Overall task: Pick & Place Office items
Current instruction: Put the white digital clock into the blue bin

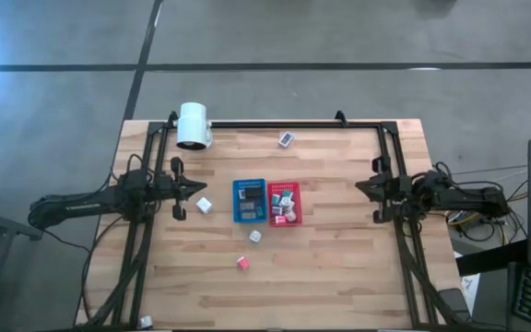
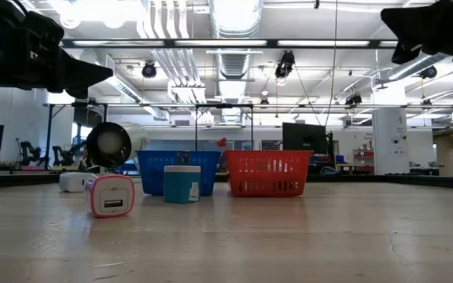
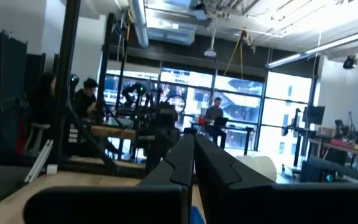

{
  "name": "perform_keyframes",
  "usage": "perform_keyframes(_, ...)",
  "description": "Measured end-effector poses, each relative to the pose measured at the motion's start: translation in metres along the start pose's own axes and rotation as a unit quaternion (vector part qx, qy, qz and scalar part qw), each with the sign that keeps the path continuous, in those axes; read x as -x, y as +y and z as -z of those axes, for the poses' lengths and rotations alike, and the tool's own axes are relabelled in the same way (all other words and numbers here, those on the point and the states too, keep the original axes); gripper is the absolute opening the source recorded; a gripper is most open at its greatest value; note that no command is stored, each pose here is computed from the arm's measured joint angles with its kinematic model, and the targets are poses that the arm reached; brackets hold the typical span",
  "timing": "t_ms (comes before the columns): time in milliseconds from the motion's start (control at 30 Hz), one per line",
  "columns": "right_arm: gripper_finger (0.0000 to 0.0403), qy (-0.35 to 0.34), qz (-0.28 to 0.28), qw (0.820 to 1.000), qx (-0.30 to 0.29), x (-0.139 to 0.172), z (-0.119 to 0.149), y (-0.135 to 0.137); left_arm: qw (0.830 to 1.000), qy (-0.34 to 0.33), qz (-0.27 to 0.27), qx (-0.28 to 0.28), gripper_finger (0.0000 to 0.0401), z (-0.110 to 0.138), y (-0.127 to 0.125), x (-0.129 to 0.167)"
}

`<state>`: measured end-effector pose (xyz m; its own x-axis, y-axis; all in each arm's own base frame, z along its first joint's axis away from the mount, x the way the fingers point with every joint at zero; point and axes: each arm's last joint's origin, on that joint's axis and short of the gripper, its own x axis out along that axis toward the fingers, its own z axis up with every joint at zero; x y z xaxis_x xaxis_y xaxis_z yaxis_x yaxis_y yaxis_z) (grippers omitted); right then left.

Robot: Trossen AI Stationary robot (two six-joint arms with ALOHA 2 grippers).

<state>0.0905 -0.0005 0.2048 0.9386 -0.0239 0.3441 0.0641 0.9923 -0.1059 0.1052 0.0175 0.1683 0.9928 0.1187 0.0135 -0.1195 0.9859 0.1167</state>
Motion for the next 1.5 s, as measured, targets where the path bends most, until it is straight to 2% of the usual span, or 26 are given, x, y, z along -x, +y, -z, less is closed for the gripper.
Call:
perform_keyframes(133,0.0008,-0.012,-0.005,1.000,-0.014,0.001,-0.002,0.000,1.000,0.000,0.000,0.002,0.0014,0.000,0.000,0.000)
perform_keyframes(300,0.0008,0.022,-0.035,0.999,-0.014,0.000,0.005,0.003,1.000,0.001,0.000,0.017,0.0014,0.000,0.000,0.000)
perform_keyframes(567,0.0008,0.051,-0.039,0.998,0.003,0.001,0.016,0.004,1.000,0.002,0.000,0.018,0.0014,0.000,0.000,0.000)
perform_keyframes(967,0.0008,0.051,-0.037,0.998,-0.003,0.001,0.016,0.004,0.999,0.004,0.000,0.033,0.0014,0.001,0.000,0.000)
perform_keyframes(1267,0.0008,0.050,-0.033,0.998,0.004,0.001,0.016,0.003,0.995,-0.010,-0.068,0.067,0.0014,-0.006,0.005,-0.001)
perform_keyframes(1500,0.0008,0.041,-0.031,0.999,0.010,0.001,0.014,0.003,0.990,0.011,-0.109,0.084,0.0004,-0.045,0.013,-0.018)
